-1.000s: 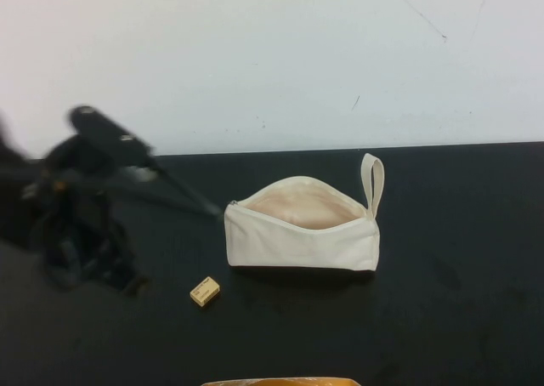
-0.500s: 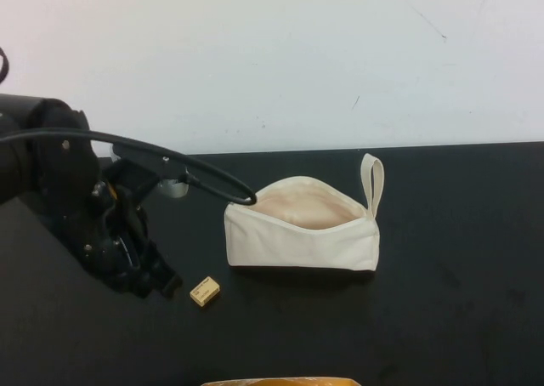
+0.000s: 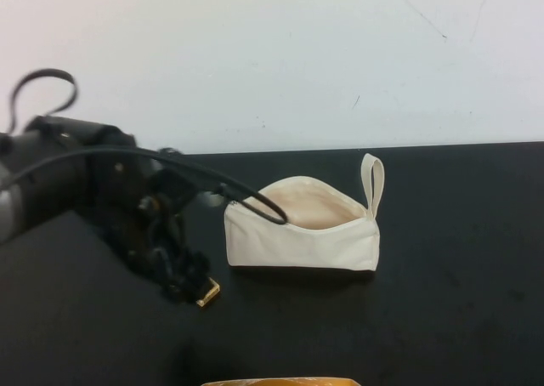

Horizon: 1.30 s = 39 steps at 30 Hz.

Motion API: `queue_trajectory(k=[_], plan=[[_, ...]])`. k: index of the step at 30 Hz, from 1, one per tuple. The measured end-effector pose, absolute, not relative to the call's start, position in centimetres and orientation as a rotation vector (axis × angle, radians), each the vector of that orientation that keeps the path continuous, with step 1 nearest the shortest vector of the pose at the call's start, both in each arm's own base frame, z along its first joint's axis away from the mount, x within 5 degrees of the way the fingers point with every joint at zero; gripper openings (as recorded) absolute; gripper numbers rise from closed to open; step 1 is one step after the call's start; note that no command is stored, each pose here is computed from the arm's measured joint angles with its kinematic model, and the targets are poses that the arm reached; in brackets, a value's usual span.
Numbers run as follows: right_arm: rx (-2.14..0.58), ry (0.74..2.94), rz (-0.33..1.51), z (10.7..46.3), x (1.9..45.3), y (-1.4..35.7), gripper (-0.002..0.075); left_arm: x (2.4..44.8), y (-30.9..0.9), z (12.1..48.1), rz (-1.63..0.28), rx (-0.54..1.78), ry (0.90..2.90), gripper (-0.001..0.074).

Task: Put eraser into pencil case
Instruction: Pick up the eraser from the table

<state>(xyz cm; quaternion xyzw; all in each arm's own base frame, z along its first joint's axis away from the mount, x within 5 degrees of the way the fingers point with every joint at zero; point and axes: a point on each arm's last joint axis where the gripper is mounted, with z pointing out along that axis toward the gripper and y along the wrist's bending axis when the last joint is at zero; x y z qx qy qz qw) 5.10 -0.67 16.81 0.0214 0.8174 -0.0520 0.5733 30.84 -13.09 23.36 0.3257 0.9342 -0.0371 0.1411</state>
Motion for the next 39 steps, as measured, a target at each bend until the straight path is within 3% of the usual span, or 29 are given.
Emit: queue_trajectory(k=[8,16,24,31,35,39], plan=[[0.05,1.916,-0.122,16.8,5.1,-0.7,-0.0001,32.3,-16.3,20.2,-0.077,1.103,2.66,0.0524],[0.05,1.916,-0.122,16.8,5.1,-0.7,-0.0001,35.3,-16.8,17.5,0.06,1.075,2.705,0.0518],[0.05,1.916,-0.122,16.8,5.1,-0.7,-0.0001,36.1,-15.8,15.6,0.038,0.994,2.785,0.0367],[0.05,1.916,-0.122,16.8,5.1,-0.7,-0.0001,36.1,-16.1,15.5,-0.012,0.977,2.793,0.0285],[0.05,1.916,-0.122,16.8,5.1,-0.7,-0.0001,36.0,-16.3,15.6,-0.035,1.017,2.774,0.0185],[0.05,1.916,-0.122,16.8,5.1,-0.7,-0.0001,36.0,-16.4,15.6,-0.042,1.026,2.77,0.0186]])
